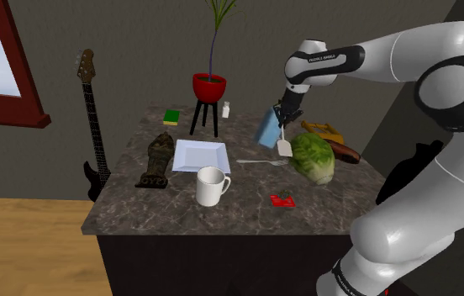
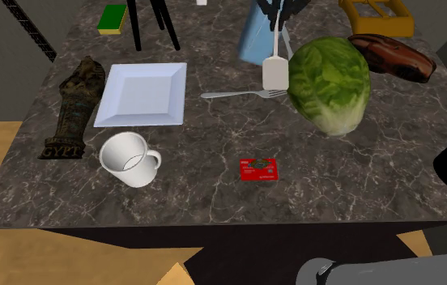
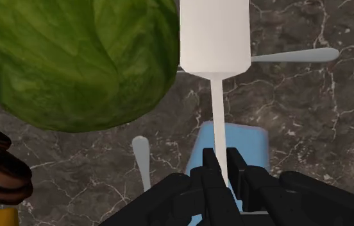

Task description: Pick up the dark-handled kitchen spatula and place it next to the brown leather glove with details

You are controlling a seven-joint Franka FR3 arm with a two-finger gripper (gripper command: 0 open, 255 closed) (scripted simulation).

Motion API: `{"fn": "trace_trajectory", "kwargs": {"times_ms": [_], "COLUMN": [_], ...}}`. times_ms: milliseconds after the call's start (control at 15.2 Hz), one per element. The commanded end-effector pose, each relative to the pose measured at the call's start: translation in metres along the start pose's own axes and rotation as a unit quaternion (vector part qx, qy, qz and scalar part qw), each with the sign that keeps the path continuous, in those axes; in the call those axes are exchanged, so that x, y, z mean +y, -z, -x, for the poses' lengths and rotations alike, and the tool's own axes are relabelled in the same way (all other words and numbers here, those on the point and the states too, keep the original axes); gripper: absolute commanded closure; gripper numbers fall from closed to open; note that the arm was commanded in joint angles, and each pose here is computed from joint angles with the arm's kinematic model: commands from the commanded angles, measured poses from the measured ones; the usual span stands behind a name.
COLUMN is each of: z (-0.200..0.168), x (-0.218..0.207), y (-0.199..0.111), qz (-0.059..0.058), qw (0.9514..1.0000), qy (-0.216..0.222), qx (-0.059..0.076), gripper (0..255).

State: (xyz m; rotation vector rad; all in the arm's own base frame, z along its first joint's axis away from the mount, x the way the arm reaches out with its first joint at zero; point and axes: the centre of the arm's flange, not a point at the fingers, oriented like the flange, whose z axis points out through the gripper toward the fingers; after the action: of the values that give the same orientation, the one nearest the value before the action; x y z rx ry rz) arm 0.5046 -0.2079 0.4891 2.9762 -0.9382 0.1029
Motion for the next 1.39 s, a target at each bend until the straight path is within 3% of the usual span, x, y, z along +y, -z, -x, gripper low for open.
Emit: {"fn": "trace_trajectory", "kwargs": {"times_ms": [0,990,1320], "z": [-0.018,-0.173,-0.176], "x": [0.016,0.139,0.142], "y": [-0.004,-0.014,-0.036], "qz": [0.000,0.000,0.000], "qw": [1.0000,1.0000,1.0000], "qy": [0.000,0.000,0.000], "qx": [-0.001,-0.001,-0.001], "gripper": [255,255,255]}}
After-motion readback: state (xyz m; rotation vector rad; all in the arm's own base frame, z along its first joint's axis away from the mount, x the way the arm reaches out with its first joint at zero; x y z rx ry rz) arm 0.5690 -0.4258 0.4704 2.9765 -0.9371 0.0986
